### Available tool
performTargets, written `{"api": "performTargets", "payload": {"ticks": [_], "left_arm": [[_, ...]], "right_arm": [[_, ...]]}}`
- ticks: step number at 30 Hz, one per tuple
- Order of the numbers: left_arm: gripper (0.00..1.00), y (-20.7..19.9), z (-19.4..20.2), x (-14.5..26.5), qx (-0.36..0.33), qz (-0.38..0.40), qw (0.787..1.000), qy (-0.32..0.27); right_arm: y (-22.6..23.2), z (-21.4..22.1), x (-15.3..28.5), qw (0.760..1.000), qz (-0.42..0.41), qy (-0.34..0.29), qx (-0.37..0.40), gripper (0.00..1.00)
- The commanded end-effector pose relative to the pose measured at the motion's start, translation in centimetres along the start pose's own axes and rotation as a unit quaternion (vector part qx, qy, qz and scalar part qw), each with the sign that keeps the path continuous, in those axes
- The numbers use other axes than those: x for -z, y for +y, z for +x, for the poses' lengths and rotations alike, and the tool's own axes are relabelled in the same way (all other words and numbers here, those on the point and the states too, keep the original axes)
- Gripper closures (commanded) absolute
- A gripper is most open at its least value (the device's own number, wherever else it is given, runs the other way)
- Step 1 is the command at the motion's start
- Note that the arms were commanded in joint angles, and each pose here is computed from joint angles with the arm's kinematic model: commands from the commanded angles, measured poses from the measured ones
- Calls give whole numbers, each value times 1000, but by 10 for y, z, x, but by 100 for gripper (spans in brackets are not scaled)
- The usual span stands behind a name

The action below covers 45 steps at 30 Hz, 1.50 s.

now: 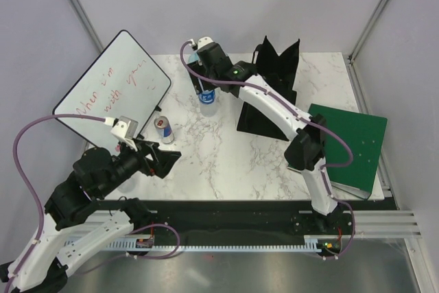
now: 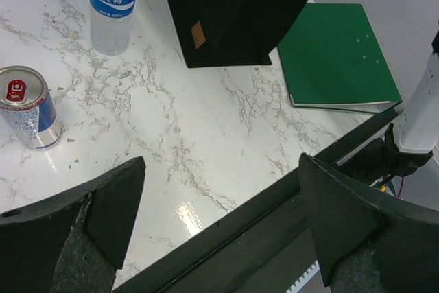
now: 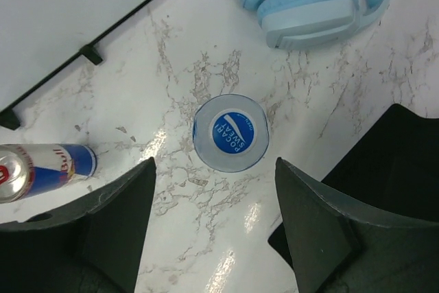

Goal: Place the beverage into the canvas bag

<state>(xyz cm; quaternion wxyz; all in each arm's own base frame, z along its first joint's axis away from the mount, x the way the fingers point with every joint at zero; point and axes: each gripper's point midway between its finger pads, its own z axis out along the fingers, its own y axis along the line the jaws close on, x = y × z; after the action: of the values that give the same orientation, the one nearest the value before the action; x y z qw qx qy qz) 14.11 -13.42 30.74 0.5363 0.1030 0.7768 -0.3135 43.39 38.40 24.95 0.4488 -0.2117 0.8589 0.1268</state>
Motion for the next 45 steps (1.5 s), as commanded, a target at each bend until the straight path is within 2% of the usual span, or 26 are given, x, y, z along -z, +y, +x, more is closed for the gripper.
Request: {"api": "performTargets", "payload": {"ticks": [1, 9, 20, 26, 29, 30, 32, 33, 35, 36, 37, 45], "left_arm": [[0, 3, -12, 4, -19, -7, 1000, -23], [0, 5, -12, 4, -22, -13, 999, -23], [0, 7, -12, 2, -23, -18, 999, -22], [0, 7, -12, 2, -21, -18, 999, -22], [0, 7, -11, 2, -19, -19, 999, -22], [0, 7, -10, 1, -19, -20, 999, -20], [0, 7, -9, 0, -17, -20, 1000, -17], [0, 7, -9, 0, -16, -19, 1000, -18], [0, 7, -8, 0, -15, -18, 1000, -17], [0, 7, -8, 0, -14, -18, 1000, -17], [0, 6, -9, 0, -13, -17, 1000, -17], [0, 5, -9, 1, -9, -15, 1000, -18]], "right_arm": [[-6, -7, -18, 1000, 23, -17, 12, 22], [-12, 23, -54, 998, 47, 10, 34, 20], [-9, 47, -80, 998, 46, 30, 42, 20], [-9, 49, -82, 998, 44, 32, 42, 24], [-10, 42, -75, 998, 44, 26, 44, 37], [-11, 40, -72, 998, 45, 23, 45, 49], [-10, 29, -62, 998, 41, 12, 45, 61], [-10, 25, -58, 998, 37, 8, 45, 70], [-8, 9, -42, 999, 29, -8, 40, 81], [-7, 4, -36, 999, 25, -14, 38, 93], [-5, -3, -29, 999, 17, -21, 34, 99], [2, -57, 53, 996, -26, -81, -4, 100]]}}
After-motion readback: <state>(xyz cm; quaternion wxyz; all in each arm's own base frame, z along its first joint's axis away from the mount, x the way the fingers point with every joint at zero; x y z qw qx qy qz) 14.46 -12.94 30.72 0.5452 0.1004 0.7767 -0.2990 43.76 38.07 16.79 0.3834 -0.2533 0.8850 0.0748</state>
